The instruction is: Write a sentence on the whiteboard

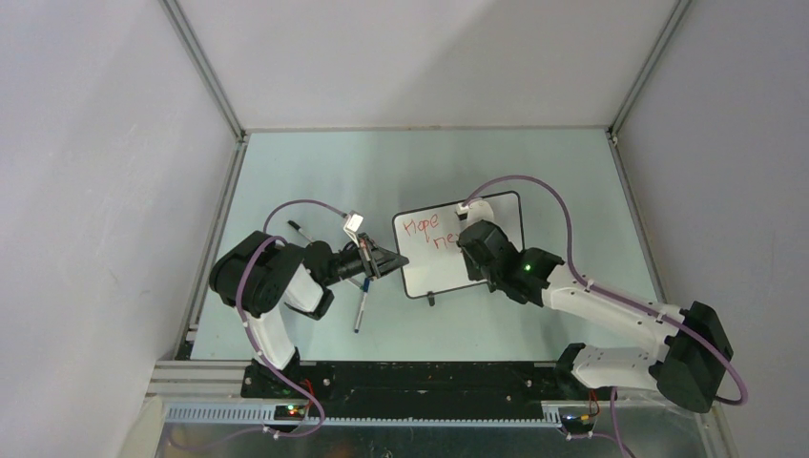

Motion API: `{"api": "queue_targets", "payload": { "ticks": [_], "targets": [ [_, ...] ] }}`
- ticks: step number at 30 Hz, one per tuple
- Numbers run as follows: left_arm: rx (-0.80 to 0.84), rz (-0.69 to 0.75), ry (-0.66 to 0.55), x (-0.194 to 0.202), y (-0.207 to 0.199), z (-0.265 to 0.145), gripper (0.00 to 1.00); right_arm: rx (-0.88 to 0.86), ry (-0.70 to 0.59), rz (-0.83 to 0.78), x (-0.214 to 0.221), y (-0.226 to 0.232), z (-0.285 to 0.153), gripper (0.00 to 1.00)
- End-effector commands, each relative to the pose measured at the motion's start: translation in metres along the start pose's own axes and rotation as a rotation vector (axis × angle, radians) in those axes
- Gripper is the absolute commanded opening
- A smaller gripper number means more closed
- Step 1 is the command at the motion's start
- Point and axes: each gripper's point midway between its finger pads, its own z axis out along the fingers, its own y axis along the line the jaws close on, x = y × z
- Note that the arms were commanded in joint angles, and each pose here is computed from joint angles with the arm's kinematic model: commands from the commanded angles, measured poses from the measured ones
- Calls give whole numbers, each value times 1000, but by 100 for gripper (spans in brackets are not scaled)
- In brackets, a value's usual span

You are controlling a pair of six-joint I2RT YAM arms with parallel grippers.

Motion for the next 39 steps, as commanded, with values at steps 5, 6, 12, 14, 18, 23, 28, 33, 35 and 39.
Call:
{"api": "queue_targets", "payload": {
  "ticks": [5, 6, 12, 14, 18, 23, 28, 33, 35, 39],
  "targets": [
    [21, 27, -27, -7, -7, 2, 0, 1, -31, 20, -18, 3, 2, 0],
    [21, 27, -27, -8, -7, 2, 0, 3, -28, 20, -17, 3, 3, 0],
    [23, 28, -27, -8, -7, 3, 0, 13, -16, 19, -13, 1, 3, 0],
    [21, 27, -27, -8, -7, 2, 0, 14, -14, 18, -11, 0, 2, 0],
    [21, 27, -27, -8, -7, 2, 0, 17, -7, 21, -7, -2, 0, 0],
    [22, 28, -27, -8, -7, 3, 0, 17, 11, 20, 2, -3, 0, 0],
    [23, 28, -25, -7, -7, 2, 0, 11, 18, 20, 6, -2, -2, 0],
    [24, 29, -27, -8, -8, 2, 0, 10, 32, 20, 14, -2, -5, 0],
    [24, 27, -24, -7, -7, 2, 0, 9, 37, 20, 17, -1, -5, 0],
    [24, 28, -24, -7, -8, 2, 0, 8, 47, 18, 22, 0, -5, 0]
  ]
}}
